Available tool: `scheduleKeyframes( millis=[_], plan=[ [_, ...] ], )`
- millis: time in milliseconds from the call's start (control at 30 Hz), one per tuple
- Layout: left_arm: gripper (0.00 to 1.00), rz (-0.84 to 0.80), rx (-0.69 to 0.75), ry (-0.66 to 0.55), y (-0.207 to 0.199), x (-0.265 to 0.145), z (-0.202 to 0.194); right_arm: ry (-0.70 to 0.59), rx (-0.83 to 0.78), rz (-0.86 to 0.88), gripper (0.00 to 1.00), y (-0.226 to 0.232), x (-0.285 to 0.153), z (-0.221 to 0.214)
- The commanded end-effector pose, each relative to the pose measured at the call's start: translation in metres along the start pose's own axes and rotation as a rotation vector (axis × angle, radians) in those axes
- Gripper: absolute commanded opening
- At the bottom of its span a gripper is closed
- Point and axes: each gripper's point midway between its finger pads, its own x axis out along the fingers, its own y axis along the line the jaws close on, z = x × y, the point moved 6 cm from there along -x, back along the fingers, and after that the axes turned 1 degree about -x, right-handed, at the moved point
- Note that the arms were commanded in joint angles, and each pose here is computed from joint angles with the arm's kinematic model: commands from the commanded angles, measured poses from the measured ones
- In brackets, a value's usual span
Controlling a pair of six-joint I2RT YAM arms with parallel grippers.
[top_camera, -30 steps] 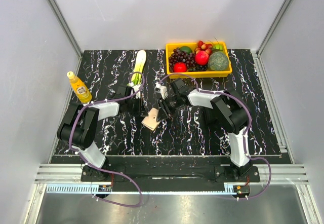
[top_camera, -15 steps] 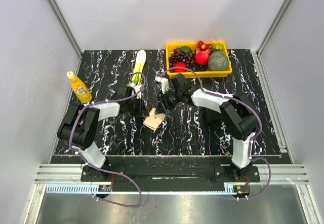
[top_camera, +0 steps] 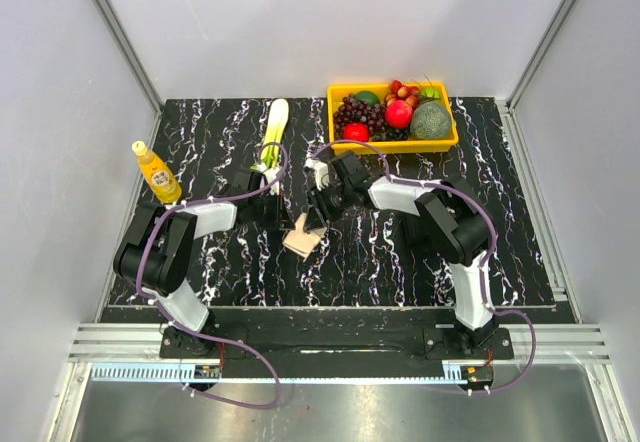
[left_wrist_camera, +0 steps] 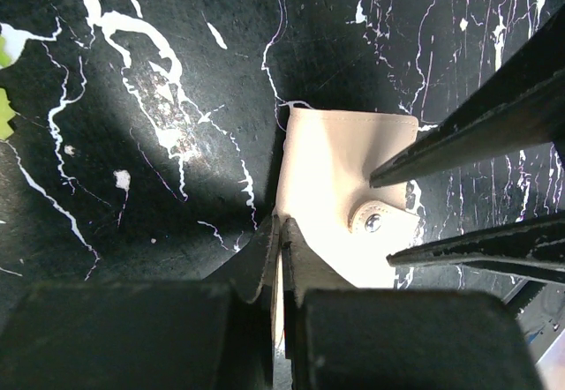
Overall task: Put the credit cards into the card holder
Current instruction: Open the card holder at the center of the board.
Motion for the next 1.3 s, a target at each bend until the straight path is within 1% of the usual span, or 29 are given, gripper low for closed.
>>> scheduleKeyframes(
  millis=[0, 167, 267, 333, 400, 467, 633, 733, 867, 900, 967, 1067, 1100, 1133, 1267],
  plan=[
    [0.00, -0.039, 0.016, -0.018, -0.009, -0.003, 0.001, 0.014, 0.012, 0.078, 0.44, 0.012, 0.003, -0.008],
    [0.00, -0.028, 0.009, -0.027, -0.008, -0.004, 0.002, 0.044, 0.030, 0.092, 0.43, 0.017, 0.001, -0.024],
    [0.00, -0.031, 0.013, -0.044, -0.009, -0.004, 0.005, 0.060, 0.040, 0.093, 0.40, 0.017, 0.000, -0.032],
    [0.00, -0.021, 0.006, -0.044, -0.007, -0.003, 0.005, 0.065, 0.045, 0.090, 0.34, 0.016, -0.001, -0.034],
    [0.00, -0.012, 0.004, -0.045, -0.005, -0.003, 0.004, 0.068, 0.051, 0.100, 0.33, 0.019, -0.003, -0.036],
    [0.00, -0.007, 0.000, -0.052, -0.005, -0.004, 0.004, 0.067, 0.052, 0.112, 0.30, 0.023, -0.005, -0.035],
    [0.00, 0.007, -0.014, -0.062, -0.004, -0.004, 0.005, 0.059, 0.045, 0.190, 0.17, 0.035, -0.011, -0.030],
    [0.00, 0.000, -0.029, -0.070, -0.005, -0.002, 0.005, 0.065, 0.041, 0.220, 0.19, 0.042, -0.014, -0.028],
    [0.00, -0.015, -0.033, -0.082, -0.008, -0.001, 0.010, 0.076, 0.025, 0.194, 0.18, 0.042, -0.014, -0.027],
    [0.00, -0.017, -0.032, -0.084, -0.009, -0.002, 0.011, 0.088, 0.025, 0.193, 0.16, 0.042, -0.012, -0.029],
    [0.00, -0.021, -0.032, -0.085, -0.010, -0.002, 0.012, 0.109, 0.021, 0.180, 0.16, 0.044, -0.006, -0.033],
    [0.00, -0.025, -0.030, -0.083, -0.010, -0.002, 0.011, 0.141, 0.004, 0.149, 0.08, 0.047, 0.006, -0.042],
    [0.00, -0.019, -0.030, -0.082, -0.010, -0.002, 0.010, 0.142, 0.003, 0.139, 0.02, 0.046, 0.007, -0.043],
    [0.00, -0.017, -0.031, -0.082, -0.009, -0.002, 0.009, 0.134, -0.001, 0.124, 0.00, 0.045, 0.007, -0.042],
    [0.00, 0.008, -0.056, -0.067, -0.004, 0.001, 0.004, 0.046, -0.069, 0.059, 0.00, 0.048, -0.002, -0.032]
  ],
)
